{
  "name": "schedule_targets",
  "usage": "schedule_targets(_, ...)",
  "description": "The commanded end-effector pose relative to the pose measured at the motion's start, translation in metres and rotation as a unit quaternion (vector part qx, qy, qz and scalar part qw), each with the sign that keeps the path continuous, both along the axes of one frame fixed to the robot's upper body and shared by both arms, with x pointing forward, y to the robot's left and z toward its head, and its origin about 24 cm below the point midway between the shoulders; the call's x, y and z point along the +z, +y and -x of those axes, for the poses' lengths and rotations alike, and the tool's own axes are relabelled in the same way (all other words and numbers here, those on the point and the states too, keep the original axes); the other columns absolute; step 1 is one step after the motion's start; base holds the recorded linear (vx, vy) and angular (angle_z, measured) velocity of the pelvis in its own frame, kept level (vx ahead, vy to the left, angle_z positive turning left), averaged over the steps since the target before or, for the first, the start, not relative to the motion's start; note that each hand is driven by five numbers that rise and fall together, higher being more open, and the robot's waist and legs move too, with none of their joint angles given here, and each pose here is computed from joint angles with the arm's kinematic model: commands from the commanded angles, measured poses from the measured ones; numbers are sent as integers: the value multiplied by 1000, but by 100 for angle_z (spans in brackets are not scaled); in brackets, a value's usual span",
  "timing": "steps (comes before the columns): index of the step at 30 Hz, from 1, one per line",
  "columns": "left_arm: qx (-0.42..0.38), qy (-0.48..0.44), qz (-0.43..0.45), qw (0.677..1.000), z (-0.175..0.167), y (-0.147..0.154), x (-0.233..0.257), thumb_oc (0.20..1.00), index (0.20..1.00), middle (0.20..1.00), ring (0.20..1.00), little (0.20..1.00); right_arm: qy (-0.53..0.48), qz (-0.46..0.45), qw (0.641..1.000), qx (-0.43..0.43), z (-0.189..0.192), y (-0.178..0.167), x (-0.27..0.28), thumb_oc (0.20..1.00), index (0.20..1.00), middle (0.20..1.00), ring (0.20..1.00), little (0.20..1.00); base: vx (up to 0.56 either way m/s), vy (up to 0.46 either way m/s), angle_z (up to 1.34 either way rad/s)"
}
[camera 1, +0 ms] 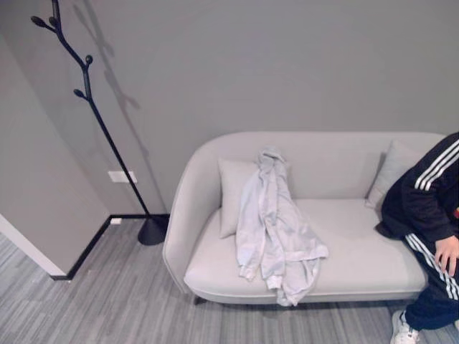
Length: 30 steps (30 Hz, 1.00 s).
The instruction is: Hang the clothes on the sofa on the clothes rack.
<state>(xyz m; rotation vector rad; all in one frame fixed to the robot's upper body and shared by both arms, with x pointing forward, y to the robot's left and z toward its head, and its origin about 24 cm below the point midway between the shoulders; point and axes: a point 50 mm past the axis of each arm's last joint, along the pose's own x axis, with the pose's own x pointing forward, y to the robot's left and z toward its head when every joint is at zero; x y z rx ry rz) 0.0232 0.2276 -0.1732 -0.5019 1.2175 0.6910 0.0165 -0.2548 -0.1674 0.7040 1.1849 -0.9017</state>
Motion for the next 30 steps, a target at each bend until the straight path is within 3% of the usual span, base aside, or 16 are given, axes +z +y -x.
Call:
schedule_targets(1, -2, -47, 2, 999, -37, -7, 2, 1000, 1000, 1000, 1000, 1000, -51, 11, 998, 28, -45, 0, 4, 1000, 1000, 1000, 1000, 1000, -169, -131, 23)
schedule_targets(4, -28, -83, 5, 996, -60, -18, 4, 1000, 1000, 1000, 1000, 1000, -57, 29, 993, 102, -63, -2, 8, 1000, 1000, 1000, 1000, 1000, -60, -42, 18)
schedule_targets(8, -9, -78, 7, 997, -54, -20, 3, 1000, 1000, 1000, 1000, 1000, -34, 30, 983, 177, -60, -1, 6, 1000, 1000, 1000, 1000, 1000, 209, 193, 12)
schedule_targets(13, -32, -69, 8, 997, -55, -22, 3, 1000, 1000, 1000, 1000, 1000, -8, 16, 982, 188, -45, 6, 2, 1000, 1000, 1000, 1000, 1000, 270, 271, 25)
schedule_targets(17, -46, -66, -18, 997, -56, -3, 6, 1000, 1000, 1000, 1000, 1000, 17, -15, 973, 228, -33, 22, -3, 1000, 1000, 1000, 1000, 1000, 304, 291, -2)
schedule_targets(30, -120, -58, -65, 989, -70, 18, 14, 1000, 1000, 1000, 1000, 1000, -70, 45, 948, 308, -96, 30, 8, 1000, 1000, 1000, 1000, 1000, 126, 212, -13)
